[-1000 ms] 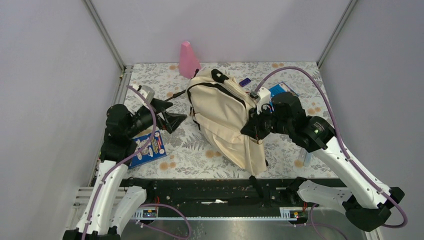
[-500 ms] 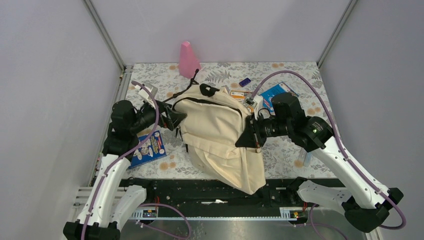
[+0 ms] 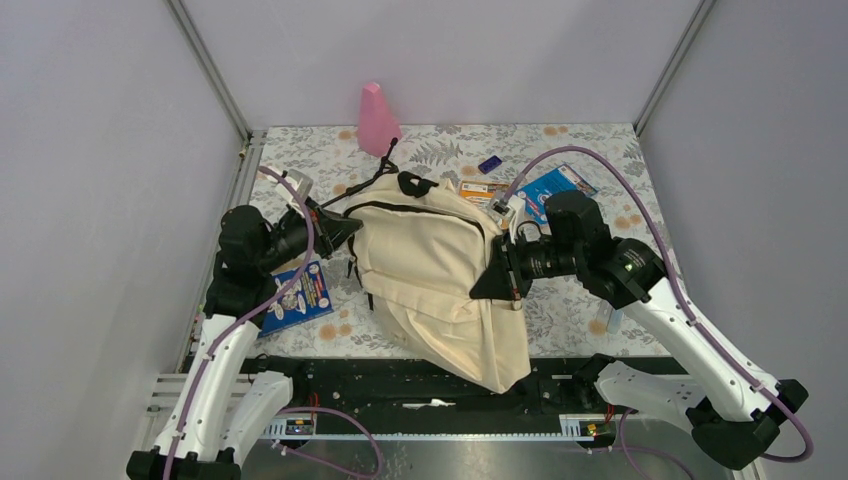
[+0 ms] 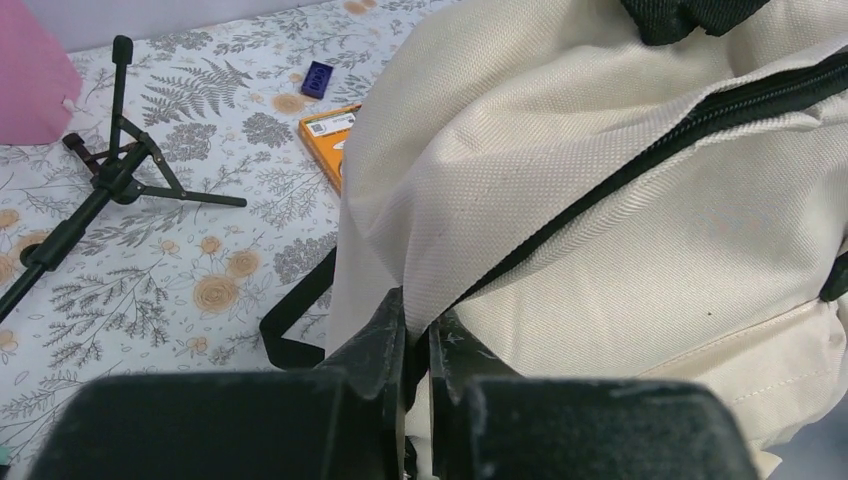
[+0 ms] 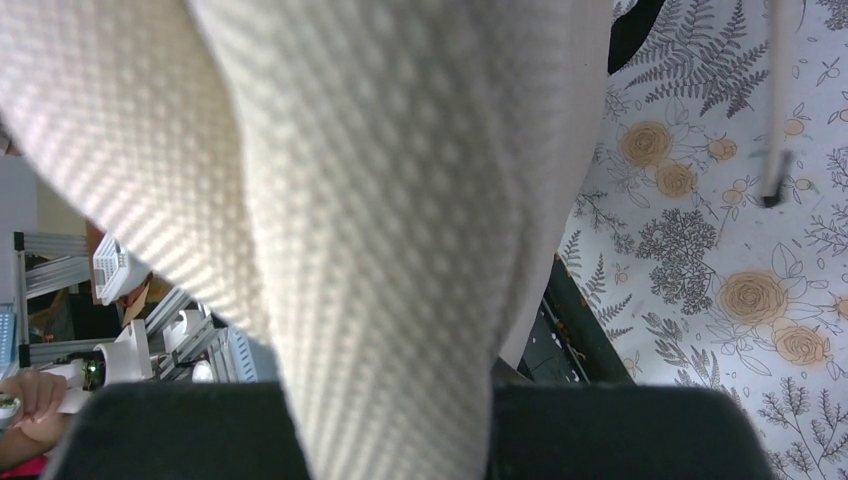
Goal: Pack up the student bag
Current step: Place the student bag at the center of the board.
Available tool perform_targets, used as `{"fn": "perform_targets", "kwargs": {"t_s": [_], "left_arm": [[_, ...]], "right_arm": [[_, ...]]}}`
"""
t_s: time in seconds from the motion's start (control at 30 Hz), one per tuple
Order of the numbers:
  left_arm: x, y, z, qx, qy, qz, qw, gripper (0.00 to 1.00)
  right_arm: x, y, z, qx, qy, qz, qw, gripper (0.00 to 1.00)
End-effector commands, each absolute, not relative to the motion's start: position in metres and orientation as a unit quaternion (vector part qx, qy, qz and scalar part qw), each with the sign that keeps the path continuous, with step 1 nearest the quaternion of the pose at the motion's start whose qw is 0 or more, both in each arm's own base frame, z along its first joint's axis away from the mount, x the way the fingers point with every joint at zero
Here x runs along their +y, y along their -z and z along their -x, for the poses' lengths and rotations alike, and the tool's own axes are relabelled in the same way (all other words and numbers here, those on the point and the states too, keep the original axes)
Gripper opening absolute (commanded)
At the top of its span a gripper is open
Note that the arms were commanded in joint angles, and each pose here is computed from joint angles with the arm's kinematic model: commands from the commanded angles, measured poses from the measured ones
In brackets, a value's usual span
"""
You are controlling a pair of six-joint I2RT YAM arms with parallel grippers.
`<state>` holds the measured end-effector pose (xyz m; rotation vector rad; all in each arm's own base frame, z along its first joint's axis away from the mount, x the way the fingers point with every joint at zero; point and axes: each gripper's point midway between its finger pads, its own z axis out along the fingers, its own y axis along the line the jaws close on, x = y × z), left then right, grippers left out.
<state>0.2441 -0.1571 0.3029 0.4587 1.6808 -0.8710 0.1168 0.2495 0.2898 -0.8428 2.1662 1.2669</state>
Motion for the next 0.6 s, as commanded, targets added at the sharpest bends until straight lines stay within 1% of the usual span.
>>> {"fn": "perform_targets", "kwargs": {"t_s": [0.0, 0.03, 0.1, 0.13, 0.2, 0.27, 0.33, 0.37, 0.4, 0.47, 0.57], "left_arm": [[-0.161, -0.321, -0.240, 0.682, 0.380, -0.216, 0.586, 0.00], [-0.162, -0.321, -0.240, 0.681, 0.383, -0.216, 0.585, 0.00], [-0.162, -0.318, -0.241, 0.687, 0.386, -0.210, 0.578, 0.00], [-0.160, -0.315, -0.244, 0.695, 0.383, -0.203, 0.574, 0.00], [-0.153, -0.307, -0.257, 0.718, 0.362, -0.173, 0.568, 0.00], [-0.146, -0.300, -0.268, 0.741, 0.345, -0.138, 0.560, 0.00], [-0.141, -0.297, -0.280, 0.756, 0.340, -0.096, 0.551, 0.00], [-0.140, -0.294, -0.285, 0.762, 0.343, -0.078, 0.543, 0.00], [-0.140, -0.292, -0.289, 0.767, 0.345, -0.063, 0.537, 0.00], [-0.138, -0.284, -0.300, 0.779, 0.344, -0.035, 0.523, 0.00], [-0.132, -0.269, -0.316, 0.797, 0.328, 0.007, 0.507, 0.00]], "right_arm": [[0.254, -0.310, -0.131, 0.775, -0.472, 0.294, 0.299, 0.00], [0.253, -0.304, -0.137, 0.786, -0.461, 0.280, 0.302, 0.04], [0.248, -0.289, -0.157, 0.815, -0.424, 0.239, 0.313, 0.16], [0.243, -0.279, -0.172, 0.833, -0.395, 0.212, 0.325, 0.26], [0.231, -0.257, -0.197, 0.864, -0.334, 0.158, 0.342, 0.42], [0.215, -0.237, -0.219, 0.885, -0.269, 0.117, 0.362, 0.53], [0.199, -0.222, -0.238, 0.897, -0.206, 0.088, 0.380, 0.70], [0.193, -0.216, -0.244, 0.901, -0.183, 0.079, 0.385, 0.76], [0.188, -0.212, -0.249, 0.902, -0.166, 0.074, 0.391, 0.80], [0.183, -0.207, -0.254, 0.903, -0.150, 0.064, 0.398, 0.86], [0.177, -0.208, -0.255, 0.895, -0.146, 0.056, 0.418, 0.89]]}}
